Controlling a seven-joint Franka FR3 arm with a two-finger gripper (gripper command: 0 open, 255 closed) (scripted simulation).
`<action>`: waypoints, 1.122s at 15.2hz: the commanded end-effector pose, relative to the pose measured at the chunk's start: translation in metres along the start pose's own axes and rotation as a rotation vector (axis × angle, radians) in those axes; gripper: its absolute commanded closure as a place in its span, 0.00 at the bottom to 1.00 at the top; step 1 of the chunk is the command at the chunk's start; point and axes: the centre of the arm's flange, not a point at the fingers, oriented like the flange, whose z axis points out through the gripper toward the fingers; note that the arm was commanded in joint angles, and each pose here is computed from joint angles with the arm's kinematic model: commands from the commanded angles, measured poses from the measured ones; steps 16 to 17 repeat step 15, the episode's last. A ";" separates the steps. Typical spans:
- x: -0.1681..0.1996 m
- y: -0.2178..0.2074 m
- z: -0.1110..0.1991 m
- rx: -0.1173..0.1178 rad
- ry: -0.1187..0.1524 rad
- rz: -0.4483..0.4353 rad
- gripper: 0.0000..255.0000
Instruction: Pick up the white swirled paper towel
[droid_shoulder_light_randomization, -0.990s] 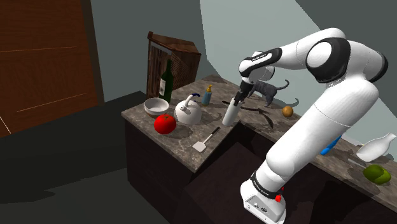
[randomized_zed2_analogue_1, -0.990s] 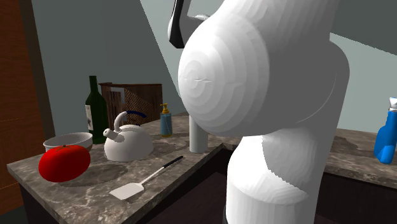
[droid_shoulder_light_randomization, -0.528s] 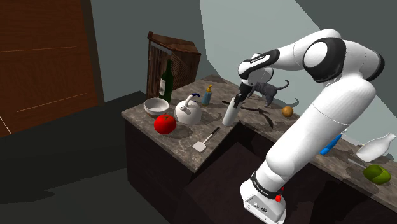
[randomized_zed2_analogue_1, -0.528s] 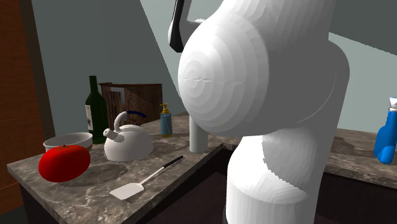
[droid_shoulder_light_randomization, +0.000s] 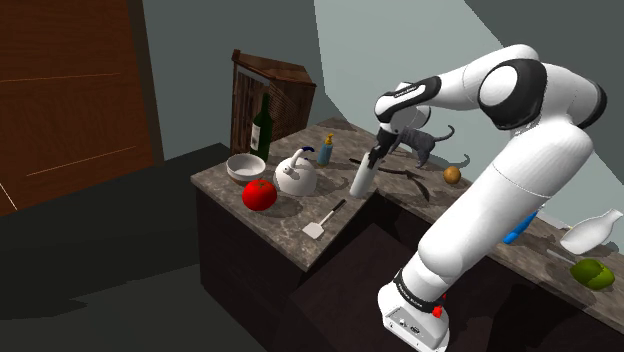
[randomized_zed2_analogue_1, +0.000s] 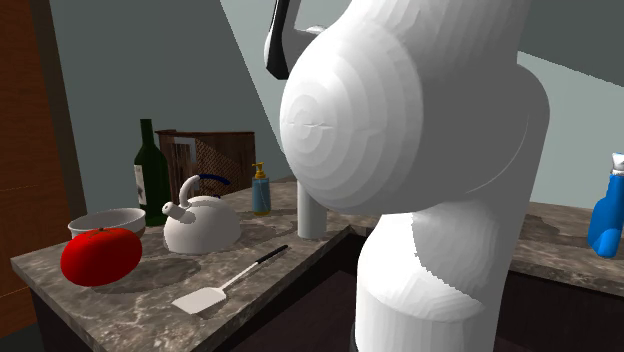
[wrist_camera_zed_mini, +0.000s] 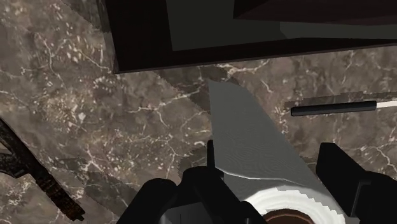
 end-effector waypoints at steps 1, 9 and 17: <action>0.000 -0.001 -0.009 0.000 -0.001 0.000 1.00; 0.000 -0.003 -0.052 0.000 -0.001 0.000 1.00; -0.001 -0.004 -0.073 0.000 -0.001 0.000 1.00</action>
